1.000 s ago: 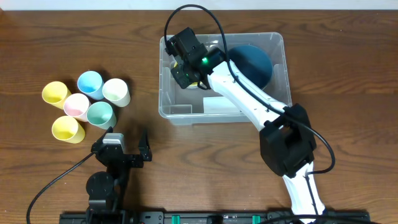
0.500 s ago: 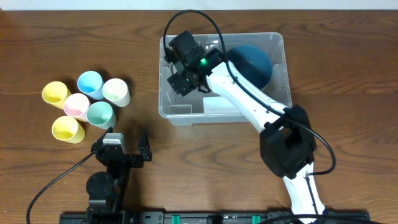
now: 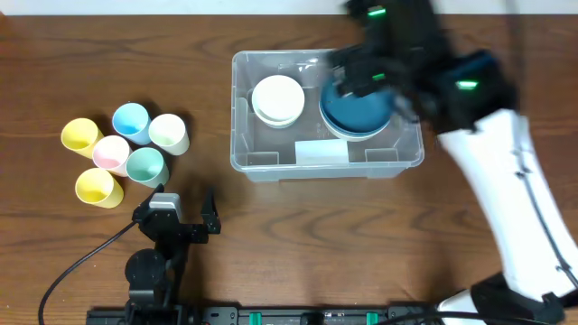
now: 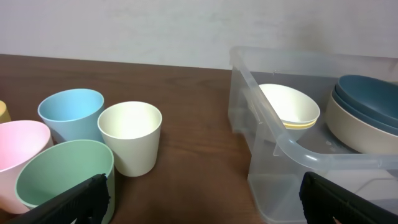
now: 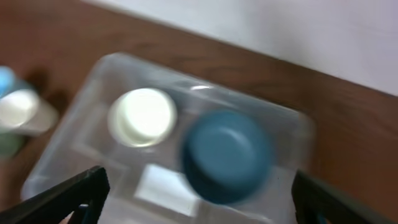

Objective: Pack container
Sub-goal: 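Release the white bowl, park the right arm, move left gripper to cups, then grasp the rim of the cream cup with the left gripper, then carry the cream cup into the container and release it beside the bowls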

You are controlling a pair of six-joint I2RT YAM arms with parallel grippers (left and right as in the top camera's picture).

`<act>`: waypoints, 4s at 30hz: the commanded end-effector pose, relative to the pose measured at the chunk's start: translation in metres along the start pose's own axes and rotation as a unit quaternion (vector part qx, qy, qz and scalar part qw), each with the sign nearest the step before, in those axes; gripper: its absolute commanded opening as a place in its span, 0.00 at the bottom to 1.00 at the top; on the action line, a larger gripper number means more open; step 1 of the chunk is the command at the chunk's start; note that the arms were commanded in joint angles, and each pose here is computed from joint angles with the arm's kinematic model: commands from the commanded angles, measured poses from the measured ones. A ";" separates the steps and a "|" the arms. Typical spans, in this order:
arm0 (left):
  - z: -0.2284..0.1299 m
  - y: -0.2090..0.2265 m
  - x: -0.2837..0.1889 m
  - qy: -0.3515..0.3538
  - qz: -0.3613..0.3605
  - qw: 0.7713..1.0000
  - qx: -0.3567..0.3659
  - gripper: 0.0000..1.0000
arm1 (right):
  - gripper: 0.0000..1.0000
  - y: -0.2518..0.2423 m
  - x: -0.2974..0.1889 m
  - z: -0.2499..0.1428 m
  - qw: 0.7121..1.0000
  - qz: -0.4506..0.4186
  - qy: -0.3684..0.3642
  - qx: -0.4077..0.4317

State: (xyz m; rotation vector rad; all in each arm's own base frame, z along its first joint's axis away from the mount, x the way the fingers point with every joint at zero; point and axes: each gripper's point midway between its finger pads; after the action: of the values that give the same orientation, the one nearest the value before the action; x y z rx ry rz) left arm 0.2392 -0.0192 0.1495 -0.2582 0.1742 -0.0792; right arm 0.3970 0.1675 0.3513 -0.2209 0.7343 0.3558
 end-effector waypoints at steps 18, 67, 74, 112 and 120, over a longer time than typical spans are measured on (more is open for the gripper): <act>-0.011 0.007 0.001 0.014 0.014 1.000 0.005 0.98 | 0.99 -0.239 -0.035 -0.120 0.909 -0.196 0.092 0.356; 0.027 0.005 0.127 0.514 0.126 0.848 -0.020 0.98 | 0.99 -0.248 -0.042 -0.132 0.900 -0.199 0.099 0.376; 0.001 0.029 0.151 0.522 0.164 0.837 0.001 0.98 | 0.99 -0.248 -0.042 -0.132 0.900 -0.199 0.099 0.376; 0.036 0.026 0.148 0.467 0.192 0.863 -0.016 0.06 | 0.99 -0.248 -0.042 -0.132 0.900 -0.199 0.099 0.376; 0.103 -0.070 0.109 0.379 0.071 0.922 0.019 0.06 | 0.99 -0.249 -0.042 -0.132 0.900 -0.199 0.099 0.376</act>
State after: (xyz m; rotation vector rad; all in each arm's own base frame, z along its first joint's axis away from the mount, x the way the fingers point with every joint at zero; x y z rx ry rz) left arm 0.3710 -0.0322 0.2099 -0.1768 1.0636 0.0882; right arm 0.3845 -0.1135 0.3032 0.3220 0.9539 -0.3526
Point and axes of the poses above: each gripper's point midway between its finger pads, its own x axis out along the fingers, its own y axis along the line the jaws close on, z = x × y, and after that the axes turned 8 degrees about -x, right-handed
